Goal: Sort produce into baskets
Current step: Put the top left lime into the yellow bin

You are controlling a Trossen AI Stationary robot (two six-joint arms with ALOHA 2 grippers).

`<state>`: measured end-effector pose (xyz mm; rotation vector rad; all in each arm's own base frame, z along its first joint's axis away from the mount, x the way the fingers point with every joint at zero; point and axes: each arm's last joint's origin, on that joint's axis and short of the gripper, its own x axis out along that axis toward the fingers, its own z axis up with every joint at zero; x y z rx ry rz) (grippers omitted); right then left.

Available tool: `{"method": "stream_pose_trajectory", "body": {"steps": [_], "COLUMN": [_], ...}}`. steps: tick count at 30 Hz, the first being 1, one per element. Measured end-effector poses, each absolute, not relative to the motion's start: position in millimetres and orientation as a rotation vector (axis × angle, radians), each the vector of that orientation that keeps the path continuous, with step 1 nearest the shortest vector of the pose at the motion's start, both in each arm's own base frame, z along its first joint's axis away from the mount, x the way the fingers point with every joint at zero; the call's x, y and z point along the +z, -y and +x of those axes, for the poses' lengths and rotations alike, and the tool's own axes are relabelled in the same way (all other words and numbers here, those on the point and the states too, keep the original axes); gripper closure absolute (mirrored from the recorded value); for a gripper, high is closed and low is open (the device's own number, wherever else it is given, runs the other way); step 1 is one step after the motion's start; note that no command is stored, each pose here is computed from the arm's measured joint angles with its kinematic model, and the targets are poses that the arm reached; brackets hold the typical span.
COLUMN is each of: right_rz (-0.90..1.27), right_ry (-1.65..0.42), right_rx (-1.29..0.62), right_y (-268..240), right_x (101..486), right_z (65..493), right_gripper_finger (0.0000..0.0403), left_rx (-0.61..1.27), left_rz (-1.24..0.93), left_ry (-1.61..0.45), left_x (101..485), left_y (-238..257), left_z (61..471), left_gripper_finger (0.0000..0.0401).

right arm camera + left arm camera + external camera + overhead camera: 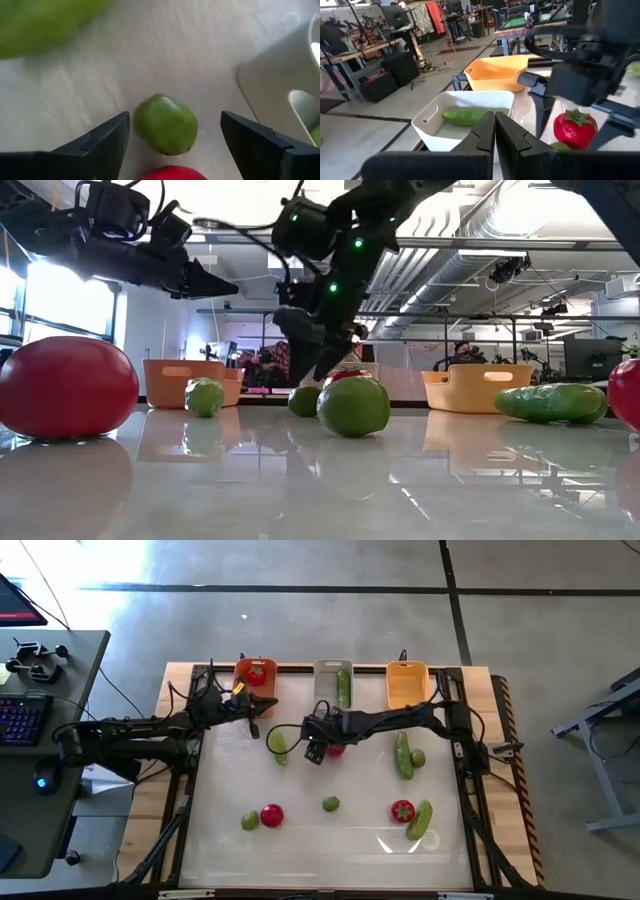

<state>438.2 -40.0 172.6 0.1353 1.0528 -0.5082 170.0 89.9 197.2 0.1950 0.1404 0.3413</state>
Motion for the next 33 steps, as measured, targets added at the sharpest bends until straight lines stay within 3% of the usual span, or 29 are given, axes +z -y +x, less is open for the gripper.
{"method": "stream_pose_trajectory", "body": {"steps": [11,20,23,33], "right_rz": [0.171,0.157,0.137,-0.038], "right_ry": [-1.144,-1.141,-1.117,-1.131], "right_rx": [-0.420,-0.397,-0.380,-0.450], "right_y": [49.4,55.0,55.5,37.1], "right_x": [159.5,162.0,173.8,254.4], "right_z": [442.2,442.4,447.2,452.4], "right_gripper_finger": [0.0112,0.0227,0.0250,0.0250], "left_rx": [0.339,0.344,0.343,0.343], "left_rz": [0.171,0.158,0.153,0.153], "left_ry": [-0.169,-0.186,-0.196,-0.199], "left_x": [194.1,192.3,191.3,191.1], "left_y": [-89.7,-89.8,-89.7,-89.7], "left_z": [169.7,169.4,169.2,169.2], "left_gripper_finger": [0.0401,0.0401,0.0401,0.0401]}}
